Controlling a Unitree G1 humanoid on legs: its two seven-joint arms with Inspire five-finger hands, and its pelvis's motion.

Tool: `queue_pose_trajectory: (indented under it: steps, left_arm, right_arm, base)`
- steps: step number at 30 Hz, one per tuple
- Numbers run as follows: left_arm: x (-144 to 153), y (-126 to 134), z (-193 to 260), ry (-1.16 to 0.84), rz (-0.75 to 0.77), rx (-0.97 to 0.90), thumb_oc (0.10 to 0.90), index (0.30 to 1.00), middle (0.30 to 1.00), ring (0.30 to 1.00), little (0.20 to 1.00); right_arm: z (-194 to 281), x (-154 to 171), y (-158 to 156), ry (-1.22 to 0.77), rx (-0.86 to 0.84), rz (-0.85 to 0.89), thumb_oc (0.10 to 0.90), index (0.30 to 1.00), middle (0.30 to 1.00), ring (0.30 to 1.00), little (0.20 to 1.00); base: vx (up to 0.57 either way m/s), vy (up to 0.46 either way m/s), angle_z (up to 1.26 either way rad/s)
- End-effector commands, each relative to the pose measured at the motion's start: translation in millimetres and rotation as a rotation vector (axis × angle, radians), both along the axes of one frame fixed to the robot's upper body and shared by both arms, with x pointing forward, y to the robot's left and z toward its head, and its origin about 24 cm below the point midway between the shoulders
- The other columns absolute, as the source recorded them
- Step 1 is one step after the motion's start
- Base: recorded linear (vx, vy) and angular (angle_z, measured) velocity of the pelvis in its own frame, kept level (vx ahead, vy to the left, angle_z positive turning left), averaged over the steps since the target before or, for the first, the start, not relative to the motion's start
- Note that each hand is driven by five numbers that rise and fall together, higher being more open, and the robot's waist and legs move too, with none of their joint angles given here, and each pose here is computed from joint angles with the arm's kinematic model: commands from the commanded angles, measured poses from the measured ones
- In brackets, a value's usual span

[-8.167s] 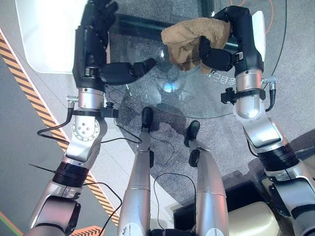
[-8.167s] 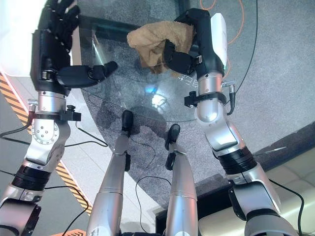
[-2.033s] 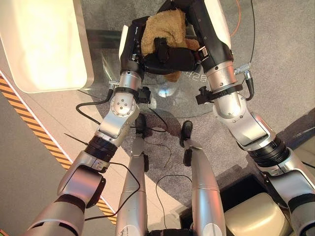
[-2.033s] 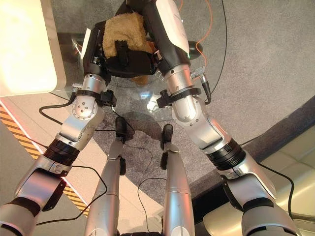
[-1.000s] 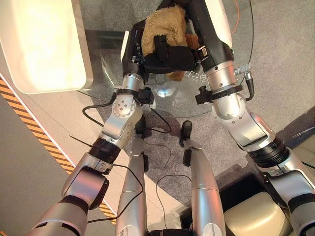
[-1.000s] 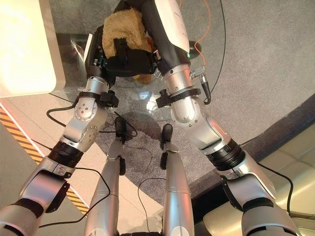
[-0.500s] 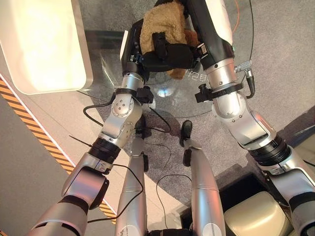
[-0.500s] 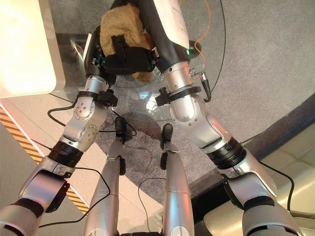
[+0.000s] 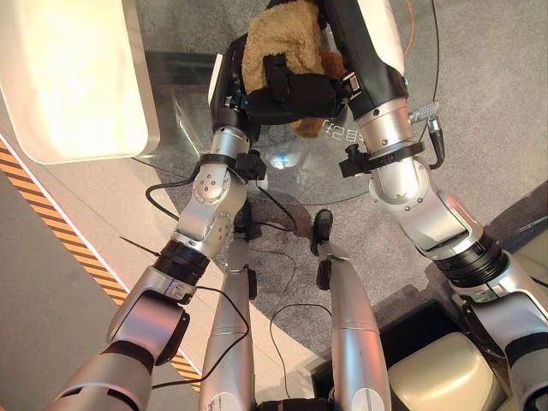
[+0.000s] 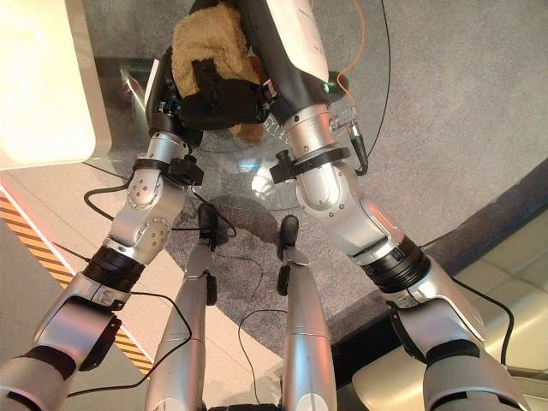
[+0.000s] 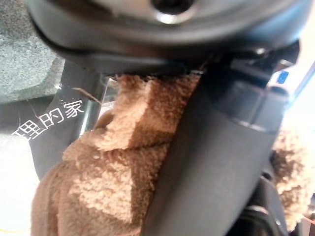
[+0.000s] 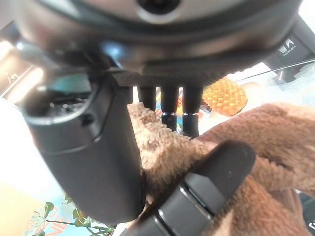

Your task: Wipe the table with a cloth and put it in the basket.

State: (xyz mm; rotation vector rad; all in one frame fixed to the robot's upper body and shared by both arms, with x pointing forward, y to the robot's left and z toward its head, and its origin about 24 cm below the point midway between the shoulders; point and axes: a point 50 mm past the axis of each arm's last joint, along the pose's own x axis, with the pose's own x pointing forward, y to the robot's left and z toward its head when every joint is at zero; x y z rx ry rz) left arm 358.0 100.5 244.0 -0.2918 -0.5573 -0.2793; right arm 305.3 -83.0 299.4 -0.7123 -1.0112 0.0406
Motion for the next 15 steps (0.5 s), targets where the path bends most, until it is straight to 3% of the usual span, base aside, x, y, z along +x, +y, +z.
queue_pose_trajectory:
  steps: [1, 15]
  left_arm:
    - [-27.0, -34.5, 14.1, -0.172, -0.221, -0.049, 0.100, 0.300, 0.300, 0.300, 0.200]
    - [-23.6, -30.4, 12.2, -0.157, -0.223, -0.072, 0.100, 0.300, 0.300, 0.300, 0.200]
  right_arm:
    - [116.2, -91.5, 5.9, -0.611, 0.254, 0.215, 0.800, 0.900, 0.900, 0.900, 0.900]
    - [119.2, -90.0, 4.0, -0.600, 0.283, 0.225, 0.800, 0.900, 0.900, 0.900, 0.900]
  base:
    - [0.00, 0.000, 0.00]
    - [0.00, 0.000, 0.00]
